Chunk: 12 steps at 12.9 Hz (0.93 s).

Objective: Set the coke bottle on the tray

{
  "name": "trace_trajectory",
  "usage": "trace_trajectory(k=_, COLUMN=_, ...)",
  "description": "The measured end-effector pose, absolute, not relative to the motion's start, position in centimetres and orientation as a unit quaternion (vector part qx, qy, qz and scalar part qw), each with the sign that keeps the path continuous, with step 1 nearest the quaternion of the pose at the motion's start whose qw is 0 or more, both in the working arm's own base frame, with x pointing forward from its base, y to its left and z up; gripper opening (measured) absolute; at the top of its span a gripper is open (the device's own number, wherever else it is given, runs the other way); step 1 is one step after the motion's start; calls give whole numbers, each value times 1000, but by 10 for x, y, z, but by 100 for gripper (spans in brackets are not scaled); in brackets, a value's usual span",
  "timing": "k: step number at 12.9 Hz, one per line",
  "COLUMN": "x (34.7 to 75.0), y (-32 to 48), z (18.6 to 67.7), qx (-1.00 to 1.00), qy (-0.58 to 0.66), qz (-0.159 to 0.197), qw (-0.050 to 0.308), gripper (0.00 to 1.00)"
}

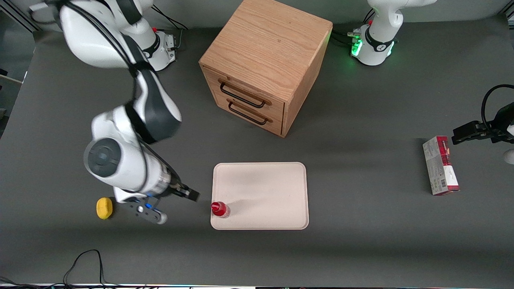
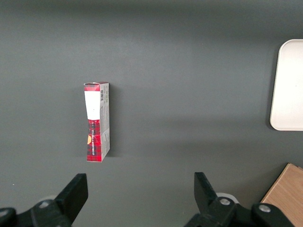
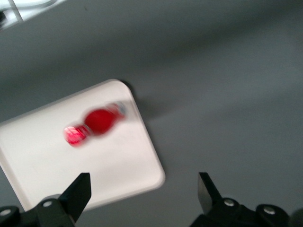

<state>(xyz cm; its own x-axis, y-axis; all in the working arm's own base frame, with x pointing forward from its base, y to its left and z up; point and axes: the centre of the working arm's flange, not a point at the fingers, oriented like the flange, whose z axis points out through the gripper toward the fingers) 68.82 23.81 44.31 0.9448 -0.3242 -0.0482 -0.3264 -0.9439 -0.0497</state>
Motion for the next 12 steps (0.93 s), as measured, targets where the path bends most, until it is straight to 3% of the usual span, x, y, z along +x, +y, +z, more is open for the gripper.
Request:
trace_trajectory(k=4, x=604, y=130, z=497, qx=-997, qy=60, qz=46, qw=29, gripper=100)
trace_trajectory(k=8, x=522, y=67, z=545, qx=-999, qy=-7, qz=32, qw=38, gripper=100)
trace_trajectory(k=12, x=504, y=49, z=560, qx=-999, qy=-5, qz=38, qw=38, gripper=100)
